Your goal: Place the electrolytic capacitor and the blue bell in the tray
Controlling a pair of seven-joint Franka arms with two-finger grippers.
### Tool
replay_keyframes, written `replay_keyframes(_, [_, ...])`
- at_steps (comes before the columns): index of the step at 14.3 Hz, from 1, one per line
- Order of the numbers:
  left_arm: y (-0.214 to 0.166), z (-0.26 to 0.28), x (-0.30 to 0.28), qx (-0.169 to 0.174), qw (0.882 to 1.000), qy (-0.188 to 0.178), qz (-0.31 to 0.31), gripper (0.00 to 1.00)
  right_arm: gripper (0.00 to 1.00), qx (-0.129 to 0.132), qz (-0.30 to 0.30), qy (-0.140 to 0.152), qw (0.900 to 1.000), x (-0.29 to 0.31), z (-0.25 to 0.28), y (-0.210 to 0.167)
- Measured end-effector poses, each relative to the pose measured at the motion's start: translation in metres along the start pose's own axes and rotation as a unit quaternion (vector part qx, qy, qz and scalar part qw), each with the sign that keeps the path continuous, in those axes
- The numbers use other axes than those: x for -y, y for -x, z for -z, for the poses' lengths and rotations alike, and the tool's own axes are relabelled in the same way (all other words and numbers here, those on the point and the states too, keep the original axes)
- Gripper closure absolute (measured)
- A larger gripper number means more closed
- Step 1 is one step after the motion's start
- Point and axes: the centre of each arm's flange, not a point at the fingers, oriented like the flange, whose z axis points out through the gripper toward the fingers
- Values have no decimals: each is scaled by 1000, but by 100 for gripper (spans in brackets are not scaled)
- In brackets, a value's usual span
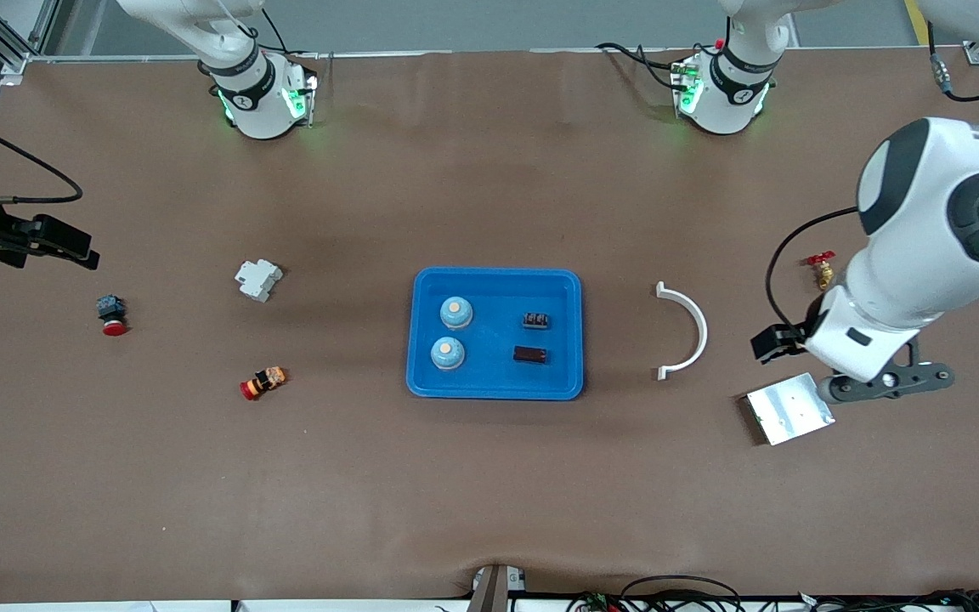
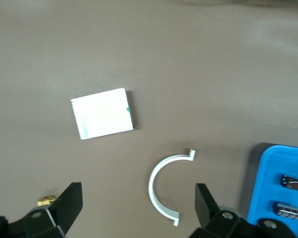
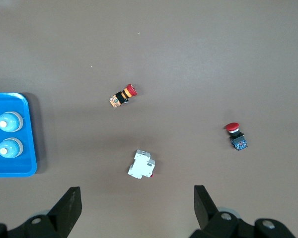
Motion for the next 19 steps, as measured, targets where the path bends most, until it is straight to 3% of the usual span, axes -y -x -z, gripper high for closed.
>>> replay_keyframes(12, [4,39,84,11,999,18,-43,0,0,1,0,0,1000,0,0,0])
replay_keyframes(19, [40,91,93,7,998,23,-59,0,0,2,-2,0,1000,-2,0,0])
